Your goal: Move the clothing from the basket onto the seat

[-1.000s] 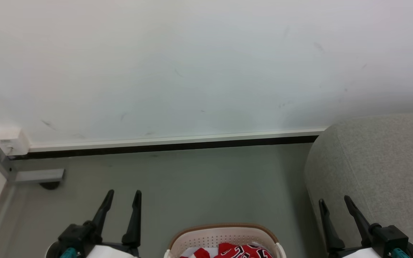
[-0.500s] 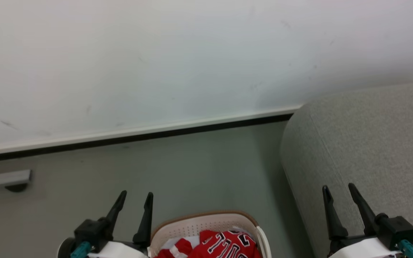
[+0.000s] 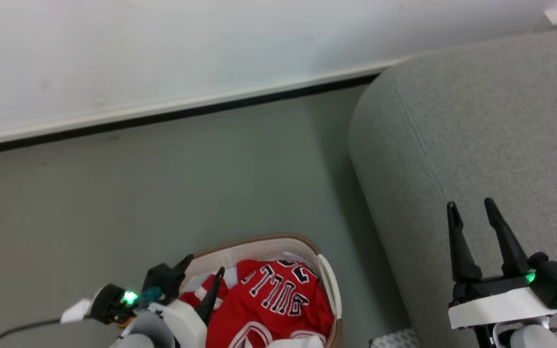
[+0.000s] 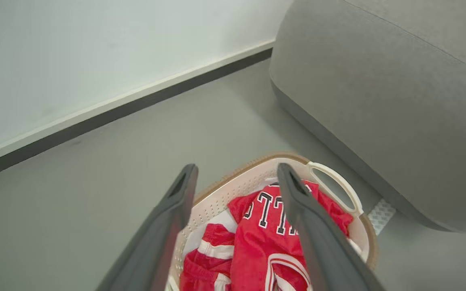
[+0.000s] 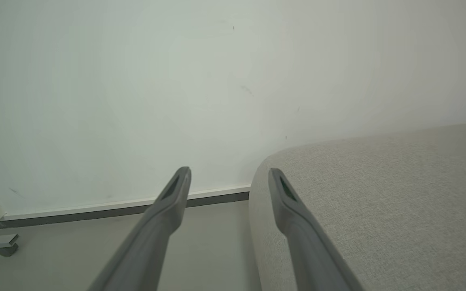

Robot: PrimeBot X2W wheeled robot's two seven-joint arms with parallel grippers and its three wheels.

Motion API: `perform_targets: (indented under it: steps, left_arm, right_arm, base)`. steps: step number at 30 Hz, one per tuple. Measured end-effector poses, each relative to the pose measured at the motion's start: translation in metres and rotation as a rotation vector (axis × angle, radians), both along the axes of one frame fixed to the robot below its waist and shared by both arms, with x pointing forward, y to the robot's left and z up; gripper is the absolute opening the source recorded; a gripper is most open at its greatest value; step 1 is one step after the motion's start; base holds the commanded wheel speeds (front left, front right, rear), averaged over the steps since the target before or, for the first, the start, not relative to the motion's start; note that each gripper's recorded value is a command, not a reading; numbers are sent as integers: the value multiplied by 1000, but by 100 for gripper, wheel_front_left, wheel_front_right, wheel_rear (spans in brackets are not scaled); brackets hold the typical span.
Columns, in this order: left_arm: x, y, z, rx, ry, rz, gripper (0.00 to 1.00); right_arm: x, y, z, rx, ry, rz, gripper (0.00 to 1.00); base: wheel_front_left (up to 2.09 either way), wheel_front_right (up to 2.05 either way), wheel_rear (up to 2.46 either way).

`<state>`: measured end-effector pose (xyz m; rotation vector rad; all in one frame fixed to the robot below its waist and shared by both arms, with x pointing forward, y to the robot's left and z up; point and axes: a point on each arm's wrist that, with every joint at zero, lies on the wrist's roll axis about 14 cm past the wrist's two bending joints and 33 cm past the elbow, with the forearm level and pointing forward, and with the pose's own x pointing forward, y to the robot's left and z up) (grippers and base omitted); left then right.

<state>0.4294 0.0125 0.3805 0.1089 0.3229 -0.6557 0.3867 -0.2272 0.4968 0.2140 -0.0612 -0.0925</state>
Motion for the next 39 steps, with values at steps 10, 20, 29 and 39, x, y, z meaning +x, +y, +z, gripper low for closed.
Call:
perform_targets:
  steps: [10,20,29,39]
  left_arm:
    - [-19,-26,-99,280,279,-258,100]
    - [-42,-10,-183,553,470,-464,100]
    - [-37,6,-238,662,583,-523,100]
    - [-59,-3,-274,722,602,-672,88]
  right_arm:
    - [11,-20,-6,-4,14,-56,100]
    - [21,-30,-24,8,57,-85,100]
    - [24,-39,-47,16,122,-115,100]
    - [21,-45,-66,19,185,-140,100]
  base:
    - [0,0,0]
    - [0,0,0]
    - [0,0,0]
    - [0,0,0]
